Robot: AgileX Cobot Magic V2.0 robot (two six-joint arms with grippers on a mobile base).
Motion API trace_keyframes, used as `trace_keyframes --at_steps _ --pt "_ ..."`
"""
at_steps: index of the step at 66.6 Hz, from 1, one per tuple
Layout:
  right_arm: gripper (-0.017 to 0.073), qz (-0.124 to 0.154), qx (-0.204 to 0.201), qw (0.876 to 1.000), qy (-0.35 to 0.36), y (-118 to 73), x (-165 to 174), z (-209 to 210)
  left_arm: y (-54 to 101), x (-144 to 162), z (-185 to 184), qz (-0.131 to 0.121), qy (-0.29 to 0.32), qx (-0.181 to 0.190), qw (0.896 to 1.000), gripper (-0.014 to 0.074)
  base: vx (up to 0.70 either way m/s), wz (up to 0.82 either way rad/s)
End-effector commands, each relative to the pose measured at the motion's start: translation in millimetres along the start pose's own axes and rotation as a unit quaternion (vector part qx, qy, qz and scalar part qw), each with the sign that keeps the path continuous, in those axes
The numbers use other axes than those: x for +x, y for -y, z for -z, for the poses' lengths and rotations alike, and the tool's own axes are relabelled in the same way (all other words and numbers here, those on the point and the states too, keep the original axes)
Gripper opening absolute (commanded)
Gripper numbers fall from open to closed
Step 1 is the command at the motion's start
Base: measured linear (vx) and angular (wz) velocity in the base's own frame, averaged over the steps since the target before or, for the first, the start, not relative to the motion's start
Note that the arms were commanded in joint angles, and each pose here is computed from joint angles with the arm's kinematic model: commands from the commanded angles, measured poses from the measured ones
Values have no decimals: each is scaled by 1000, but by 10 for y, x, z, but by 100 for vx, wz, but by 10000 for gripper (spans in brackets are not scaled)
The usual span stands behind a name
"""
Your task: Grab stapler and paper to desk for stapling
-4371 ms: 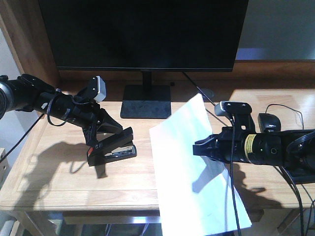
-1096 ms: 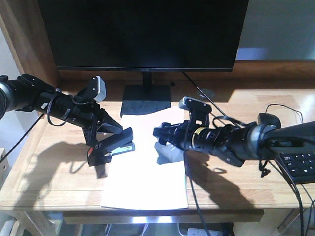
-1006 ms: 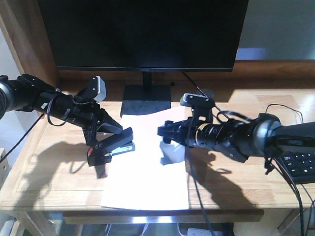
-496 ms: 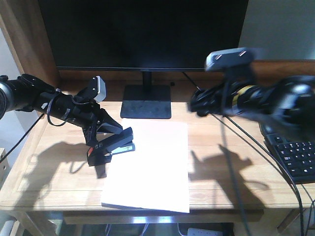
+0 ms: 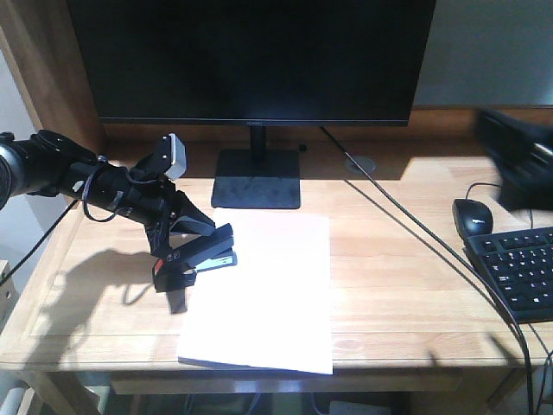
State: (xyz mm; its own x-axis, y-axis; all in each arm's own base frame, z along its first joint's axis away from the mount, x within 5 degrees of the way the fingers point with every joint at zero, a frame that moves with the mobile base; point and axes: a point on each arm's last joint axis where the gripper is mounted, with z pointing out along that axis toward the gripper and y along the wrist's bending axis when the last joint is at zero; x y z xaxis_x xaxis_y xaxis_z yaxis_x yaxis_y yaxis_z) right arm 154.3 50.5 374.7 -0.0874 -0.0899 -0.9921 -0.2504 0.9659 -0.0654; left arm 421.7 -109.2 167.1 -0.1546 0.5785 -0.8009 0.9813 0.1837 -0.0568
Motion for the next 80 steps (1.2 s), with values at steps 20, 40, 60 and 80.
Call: trace_keyframes --at_steps 20,40,60,80 --pt "563 9 4 992 125 117 451 949 32 -305 177 -19 40 -12 999 -7 0 0" --pt "563 -22 -5 991 131 100 986 1084 32 -305 177 -19 40 -12 999 -7 0 0" --pt "563 -20 -3 993 118 95 1096 1057 32 -305 177 -19 40 -12 999 -7 0 0" --pt "563 -20 -3 993 118 95 1095 1057 32 -305 177 -19 40 -12 999 -7 0 0"
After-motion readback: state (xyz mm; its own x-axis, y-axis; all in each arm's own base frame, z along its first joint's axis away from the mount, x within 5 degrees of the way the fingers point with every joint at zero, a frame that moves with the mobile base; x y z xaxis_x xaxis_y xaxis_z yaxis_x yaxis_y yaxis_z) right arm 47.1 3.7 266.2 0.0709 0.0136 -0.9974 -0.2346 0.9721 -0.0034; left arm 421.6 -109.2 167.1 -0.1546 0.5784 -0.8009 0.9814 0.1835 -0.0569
